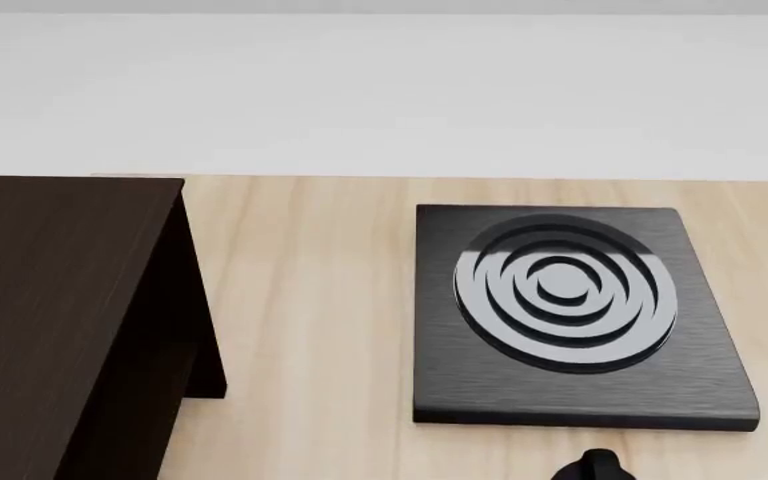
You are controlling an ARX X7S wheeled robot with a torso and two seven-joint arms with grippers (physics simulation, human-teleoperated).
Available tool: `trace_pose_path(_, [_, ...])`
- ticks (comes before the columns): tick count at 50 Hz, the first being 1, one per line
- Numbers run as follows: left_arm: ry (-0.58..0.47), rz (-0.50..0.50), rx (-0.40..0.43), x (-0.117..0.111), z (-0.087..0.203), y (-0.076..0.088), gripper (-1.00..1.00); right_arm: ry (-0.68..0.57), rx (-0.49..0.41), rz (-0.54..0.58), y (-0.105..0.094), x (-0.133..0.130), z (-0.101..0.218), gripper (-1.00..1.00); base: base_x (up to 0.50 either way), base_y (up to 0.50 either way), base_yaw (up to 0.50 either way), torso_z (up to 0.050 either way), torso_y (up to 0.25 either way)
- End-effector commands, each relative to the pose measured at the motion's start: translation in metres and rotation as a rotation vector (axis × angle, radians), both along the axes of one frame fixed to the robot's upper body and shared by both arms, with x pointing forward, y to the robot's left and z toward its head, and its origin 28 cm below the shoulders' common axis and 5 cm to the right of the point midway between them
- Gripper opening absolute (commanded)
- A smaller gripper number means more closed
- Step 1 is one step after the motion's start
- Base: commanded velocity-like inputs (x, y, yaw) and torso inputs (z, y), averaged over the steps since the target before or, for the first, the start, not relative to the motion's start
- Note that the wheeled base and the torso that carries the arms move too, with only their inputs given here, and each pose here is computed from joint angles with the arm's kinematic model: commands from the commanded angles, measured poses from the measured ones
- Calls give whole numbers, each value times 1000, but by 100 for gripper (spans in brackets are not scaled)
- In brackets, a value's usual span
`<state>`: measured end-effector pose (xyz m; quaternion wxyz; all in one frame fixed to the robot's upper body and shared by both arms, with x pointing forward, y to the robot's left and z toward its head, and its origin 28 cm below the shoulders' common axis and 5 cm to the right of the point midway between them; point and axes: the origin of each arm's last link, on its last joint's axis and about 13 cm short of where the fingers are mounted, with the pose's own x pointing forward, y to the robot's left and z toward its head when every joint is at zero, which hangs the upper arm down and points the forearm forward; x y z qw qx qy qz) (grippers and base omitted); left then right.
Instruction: Put the frying pan under the cabinet shelf.
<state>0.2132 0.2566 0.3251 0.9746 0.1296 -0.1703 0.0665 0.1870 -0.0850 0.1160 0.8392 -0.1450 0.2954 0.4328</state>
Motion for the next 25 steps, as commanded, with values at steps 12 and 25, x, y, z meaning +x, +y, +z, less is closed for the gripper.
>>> trace_pose_path(12, [-5, -10, 5, -1, 3, -3, 100, -147, -15, -117, -29, -62, 38, 100, 0, 0, 0, 0, 0])
trace_pose_path(25, [-6, -20, 6, -1, 4, -5, 100, -278, -11, -191, -28, -69, 50, 100, 0, 0, 0, 0, 0])
